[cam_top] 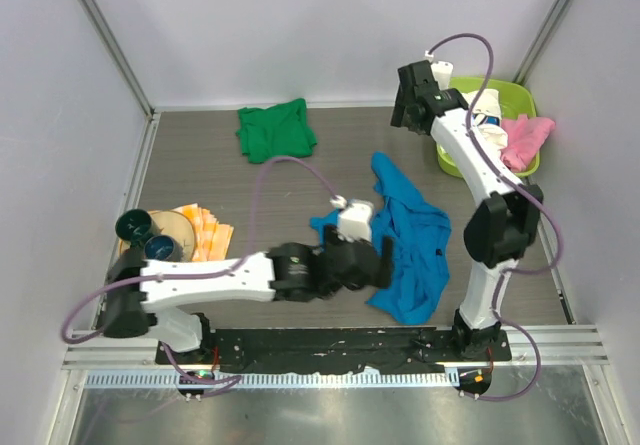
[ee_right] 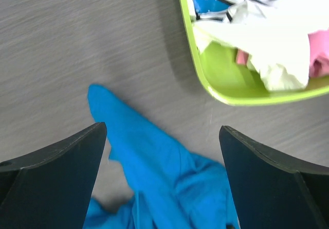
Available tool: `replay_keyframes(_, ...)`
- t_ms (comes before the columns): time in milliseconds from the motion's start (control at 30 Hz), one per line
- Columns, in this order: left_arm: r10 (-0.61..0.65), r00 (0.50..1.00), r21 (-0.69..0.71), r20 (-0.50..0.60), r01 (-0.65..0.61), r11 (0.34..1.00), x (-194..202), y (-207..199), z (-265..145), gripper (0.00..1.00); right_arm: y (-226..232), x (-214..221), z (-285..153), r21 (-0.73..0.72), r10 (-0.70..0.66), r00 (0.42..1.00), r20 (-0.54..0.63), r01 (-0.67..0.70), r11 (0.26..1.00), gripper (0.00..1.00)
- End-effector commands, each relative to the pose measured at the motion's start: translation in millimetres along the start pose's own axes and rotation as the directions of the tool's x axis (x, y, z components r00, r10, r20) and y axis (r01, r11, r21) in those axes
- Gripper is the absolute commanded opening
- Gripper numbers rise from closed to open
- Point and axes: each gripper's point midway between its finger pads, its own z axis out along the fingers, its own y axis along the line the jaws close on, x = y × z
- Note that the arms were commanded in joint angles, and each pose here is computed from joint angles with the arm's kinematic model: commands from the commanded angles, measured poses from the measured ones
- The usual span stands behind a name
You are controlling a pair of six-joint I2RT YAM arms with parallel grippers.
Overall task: Fold and stack the t-shirts
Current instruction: Flatten the tshirt out
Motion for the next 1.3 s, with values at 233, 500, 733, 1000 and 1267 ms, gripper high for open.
replay_keyframes(233, -0.125, 0.992, -0.349, 0.033, 0.128, 0.928, -9.9, 178.5, 18.4, 1.0, 0.8, 87.3, -77.3, -0.246, 0.055, 0.998, -0.019, -0.058, 0.967, 0.95)
replay_keyframes(500, -0.184, 0.983, -0.315, -0.012, 0.171, 0.933, 19.8, 170.3, 71.1, 0.96, -2.8, 98.3, -94.7, -0.231, 0.008, 1.0, 0.023, -0.002, 0.973, 0.95)
replay_keyframes(733, -0.191, 0.981, -0.331, -0.038, 0.168, 0.929, 34.0, 174.2, 94.9, 0.91, -8.3, 103.2, -91.9, -0.209, -0.01, 1.0, 0.028, 0.016, 0.978, 0.94)
replay_keyframes(1000, -0.208, 0.978, -0.351, -0.024, 0.187, 0.918, 32.6, 192.6, 109.9, 0.63, -8.6, 107.5, -87.9, -0.207, -0.016, 1.0, 0.026, 0.021, 0.978, 0.94)
replay_keyframes(1267, -0.229, 0.973, -0.387, -0.03, 0.2, 0.9, 31.2, 218.1, 120.5, 0.49, -8.2, 113.4, -82.5, -0.198, -0.031, 0.999, 0.017, 0.033, 0.98, 0.93)
